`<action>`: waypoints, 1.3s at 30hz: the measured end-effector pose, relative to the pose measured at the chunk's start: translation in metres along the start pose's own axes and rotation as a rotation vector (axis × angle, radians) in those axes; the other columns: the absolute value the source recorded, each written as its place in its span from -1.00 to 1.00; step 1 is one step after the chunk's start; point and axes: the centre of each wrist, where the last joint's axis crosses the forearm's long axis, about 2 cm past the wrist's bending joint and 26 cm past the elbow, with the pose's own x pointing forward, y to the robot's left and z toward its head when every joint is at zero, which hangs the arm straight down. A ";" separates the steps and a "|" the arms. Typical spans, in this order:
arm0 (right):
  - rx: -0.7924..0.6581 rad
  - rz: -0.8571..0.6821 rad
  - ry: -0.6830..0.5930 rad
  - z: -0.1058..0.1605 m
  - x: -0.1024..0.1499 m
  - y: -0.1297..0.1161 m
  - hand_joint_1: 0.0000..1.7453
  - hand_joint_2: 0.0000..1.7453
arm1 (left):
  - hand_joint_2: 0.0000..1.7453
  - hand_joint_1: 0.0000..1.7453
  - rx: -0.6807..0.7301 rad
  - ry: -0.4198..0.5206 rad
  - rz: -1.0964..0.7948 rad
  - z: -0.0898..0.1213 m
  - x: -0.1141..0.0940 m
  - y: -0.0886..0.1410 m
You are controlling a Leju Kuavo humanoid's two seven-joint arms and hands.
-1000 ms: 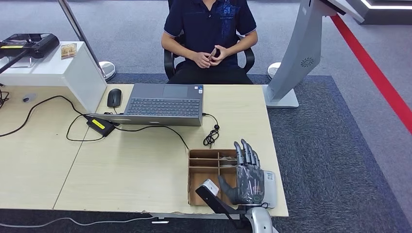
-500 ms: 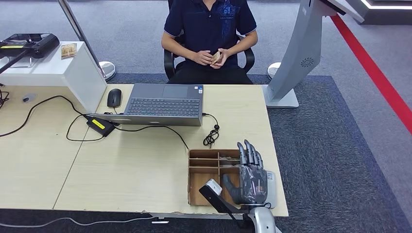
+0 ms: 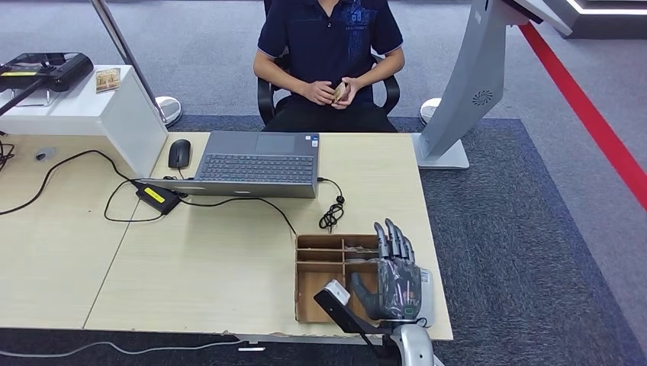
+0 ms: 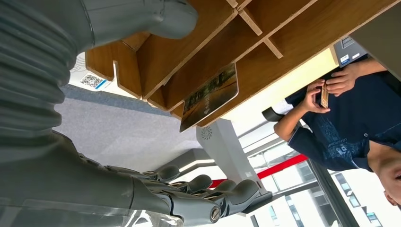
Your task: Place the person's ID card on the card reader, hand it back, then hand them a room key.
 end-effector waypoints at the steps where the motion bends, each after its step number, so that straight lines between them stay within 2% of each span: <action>1: 0.000 0.000 0.000 0.000 0.000 0.000 -0.66 1.00 | -1.00 -1.00 0.000 0.000 0.000 0.000 0.000 0.000; 25: -0.010 0.008 -0.007 -0.004 -0.002 -0.001 -0.69 1.00 | -1.00 -1.00 0.000 -0.002 -0.001 0.000 0.000 0.000; 33: -0.012 0.017 -0.017 -0.009 -0.004 -0.001 -0.50 1.00 | -1.00 -1.00 0.000 -0.005 -0.001 0.000 0.000 0.000; 39: -0.011 0.022 -0.018 -0.011 -0.005 0.000 -0.47 1.00 | -1.00 -1.00 0.000 -0.010 -0.001 0.000 0.000 0.000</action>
